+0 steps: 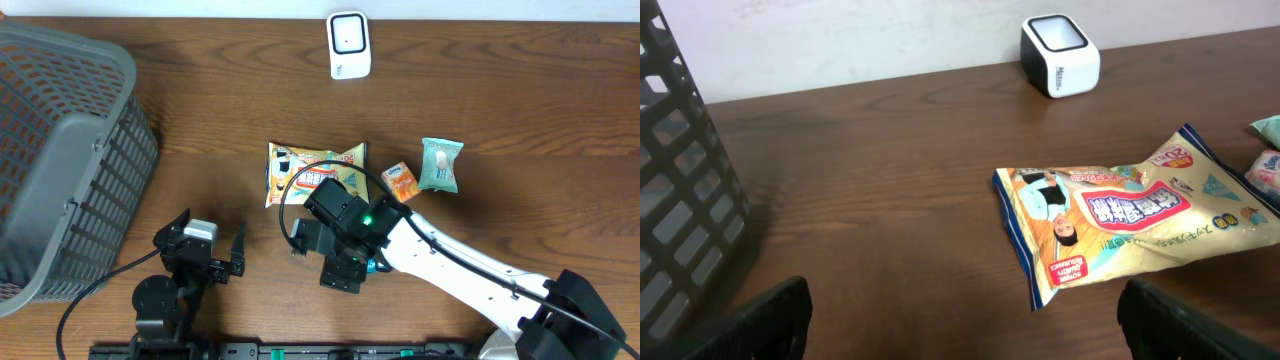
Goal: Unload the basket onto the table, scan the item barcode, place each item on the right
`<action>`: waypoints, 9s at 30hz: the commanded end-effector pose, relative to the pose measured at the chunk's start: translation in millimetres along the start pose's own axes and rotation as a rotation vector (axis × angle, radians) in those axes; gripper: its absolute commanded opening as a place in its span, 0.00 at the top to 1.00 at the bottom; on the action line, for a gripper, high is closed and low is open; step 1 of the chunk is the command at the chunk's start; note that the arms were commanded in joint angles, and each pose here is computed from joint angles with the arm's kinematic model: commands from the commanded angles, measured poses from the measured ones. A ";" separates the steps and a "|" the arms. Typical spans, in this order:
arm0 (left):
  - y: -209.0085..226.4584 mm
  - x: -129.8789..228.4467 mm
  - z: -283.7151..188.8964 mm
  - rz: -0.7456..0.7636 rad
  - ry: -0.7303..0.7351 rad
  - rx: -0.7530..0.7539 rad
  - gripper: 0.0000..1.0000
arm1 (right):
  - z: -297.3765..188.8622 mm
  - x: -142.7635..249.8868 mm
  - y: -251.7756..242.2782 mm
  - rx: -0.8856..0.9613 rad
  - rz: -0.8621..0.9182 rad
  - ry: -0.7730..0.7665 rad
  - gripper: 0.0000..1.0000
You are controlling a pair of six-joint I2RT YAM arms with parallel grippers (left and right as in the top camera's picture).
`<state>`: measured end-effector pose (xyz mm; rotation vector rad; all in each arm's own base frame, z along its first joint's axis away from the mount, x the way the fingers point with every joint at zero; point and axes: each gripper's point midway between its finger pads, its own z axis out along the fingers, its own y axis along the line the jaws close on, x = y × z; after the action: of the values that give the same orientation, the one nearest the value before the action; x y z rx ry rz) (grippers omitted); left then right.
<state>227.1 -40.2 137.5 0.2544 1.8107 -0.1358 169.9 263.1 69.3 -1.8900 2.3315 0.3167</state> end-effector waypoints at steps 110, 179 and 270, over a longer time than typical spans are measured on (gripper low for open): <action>-1.9 12.2 1.4 0.007 0.036 0.012 0.02 | -111.2 -38.9 -173.5 0.492 1.377 -0.436 0.92; -1.9 12.2 1.4 0.007 0.036 0.012 0.02 | -102.7 -17.7 -138.4 0.427 0.729 -0.093 0.01; -1.9 12.2 1.4 0.007 0.036 0.012 0.02 | -189.1 -5.3 -109.5 -0.309 0.790 -0.625 0.99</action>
<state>227.0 -40.2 137.0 0.2544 1.8126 -0.1361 293.7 194.8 211.7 -0.5478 2.6543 0.9205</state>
